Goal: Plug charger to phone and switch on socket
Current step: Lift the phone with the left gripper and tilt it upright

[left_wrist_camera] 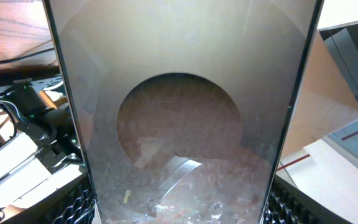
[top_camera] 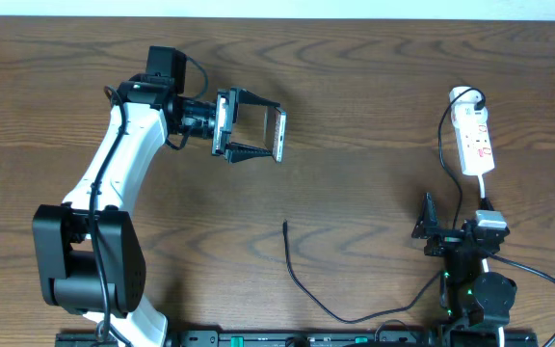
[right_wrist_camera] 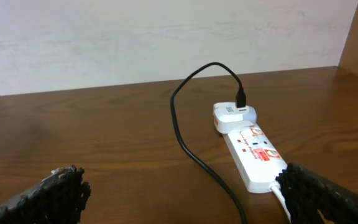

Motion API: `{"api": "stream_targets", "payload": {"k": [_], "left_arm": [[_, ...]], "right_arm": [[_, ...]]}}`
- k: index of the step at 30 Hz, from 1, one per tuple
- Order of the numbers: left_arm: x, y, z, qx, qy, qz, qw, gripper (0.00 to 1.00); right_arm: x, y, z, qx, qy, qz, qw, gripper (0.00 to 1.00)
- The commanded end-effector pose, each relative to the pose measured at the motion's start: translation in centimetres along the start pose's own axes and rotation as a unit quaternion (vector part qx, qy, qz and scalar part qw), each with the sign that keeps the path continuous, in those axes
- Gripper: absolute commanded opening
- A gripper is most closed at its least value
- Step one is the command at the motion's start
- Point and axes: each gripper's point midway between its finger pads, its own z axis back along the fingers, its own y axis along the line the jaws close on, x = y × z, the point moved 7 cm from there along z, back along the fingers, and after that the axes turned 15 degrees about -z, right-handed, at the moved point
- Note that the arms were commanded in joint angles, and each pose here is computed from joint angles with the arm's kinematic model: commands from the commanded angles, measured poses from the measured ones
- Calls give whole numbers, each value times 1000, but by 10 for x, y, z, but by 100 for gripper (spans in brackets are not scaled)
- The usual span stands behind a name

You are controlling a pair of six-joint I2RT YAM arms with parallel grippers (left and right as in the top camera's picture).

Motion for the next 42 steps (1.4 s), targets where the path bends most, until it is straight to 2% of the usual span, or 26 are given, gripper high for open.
{"api": "stream_targets", "payload": {"k": [1,29,35,39,42], "left_arm": [[-16,-16,4,-22,23,-24,999,8],[-16,-16,4,-22,23,-25,999,8],[-11,-13,4,-7,-3,-31,999,8],[-5,-15,4,1,-22,-81,996,8],[6,-16,5,23,-63,-167,984,8]], "right_arm": [[0,-2,0,-5,-2,-7,1000,99],[0,-2,0,-5,-2,-7,1000,99],[0,-2,0,-5,-2,-6,1000,99],[0,-2,0,-5,-2,-7,1000,99],[0,-2,0,-5,-2,-6,1000,99]]}}
